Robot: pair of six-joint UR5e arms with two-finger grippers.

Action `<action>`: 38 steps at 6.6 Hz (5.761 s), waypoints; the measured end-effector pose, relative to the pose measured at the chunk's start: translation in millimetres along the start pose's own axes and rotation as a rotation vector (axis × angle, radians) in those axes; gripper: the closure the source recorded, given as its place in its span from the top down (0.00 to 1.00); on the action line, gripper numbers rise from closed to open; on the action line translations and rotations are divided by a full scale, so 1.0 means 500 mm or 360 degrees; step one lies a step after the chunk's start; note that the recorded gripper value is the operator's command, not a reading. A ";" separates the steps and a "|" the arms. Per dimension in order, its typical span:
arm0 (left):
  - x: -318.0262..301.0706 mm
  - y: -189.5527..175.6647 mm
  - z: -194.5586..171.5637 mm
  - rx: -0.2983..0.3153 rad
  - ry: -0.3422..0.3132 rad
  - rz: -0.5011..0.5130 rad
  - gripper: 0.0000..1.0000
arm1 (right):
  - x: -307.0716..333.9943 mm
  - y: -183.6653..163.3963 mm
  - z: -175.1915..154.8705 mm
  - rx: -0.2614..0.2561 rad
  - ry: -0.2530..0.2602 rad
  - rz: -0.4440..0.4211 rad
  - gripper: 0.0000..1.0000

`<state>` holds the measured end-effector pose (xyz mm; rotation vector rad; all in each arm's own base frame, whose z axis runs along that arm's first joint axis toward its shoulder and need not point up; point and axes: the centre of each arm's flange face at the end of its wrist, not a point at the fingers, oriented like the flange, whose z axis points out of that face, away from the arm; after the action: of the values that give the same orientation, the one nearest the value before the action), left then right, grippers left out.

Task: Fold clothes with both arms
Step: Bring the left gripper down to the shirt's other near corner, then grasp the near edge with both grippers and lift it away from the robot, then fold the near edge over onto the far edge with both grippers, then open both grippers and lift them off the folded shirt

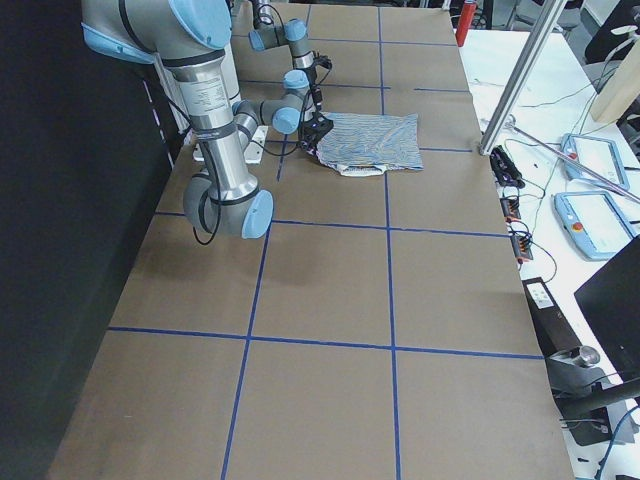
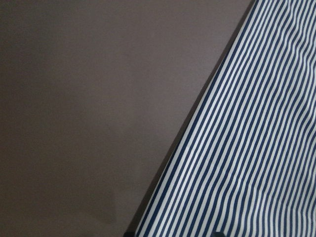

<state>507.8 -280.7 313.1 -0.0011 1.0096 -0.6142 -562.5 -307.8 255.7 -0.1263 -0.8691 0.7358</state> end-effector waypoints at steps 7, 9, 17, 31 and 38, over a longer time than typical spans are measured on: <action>-0.022 0.033 0.022 -0.0022 -0.0066 0.0031 0.48 | -0.002 -0.001 -0.007 -0.0008 -0.0007 0.0000 0.00; -0.023 0.033 0.024 -0.0021 -0.0074 0.0031 0.31 | -0.002 -0.001 -0.007 -0.0008 -0.0006 0.0000 0.00; 0.040 0.068 -0.165 -0.0205 0.0110 -0.0076 0.00 | 0.064 -0.008 -0.123 -0.0081 -0.0098 0.0027 0.00; 0.281 -0.539 0.086 0.0438 0.0199 0.0332 0.45 | -0.449 -0.499 0.041 0.0089 -0.0112 0.0183 1.00; 0.383 -0.302 0.133 0.0034 0.0146 0.0539 0.00 | -0.380 -0.555 -0.018 0.0004 -0.0167 0.0021 1.00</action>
<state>560.6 -516.9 240.1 0.2147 1.0628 -0.3169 -486.9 -634.9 233.5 -0.0916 -0.9681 0.7611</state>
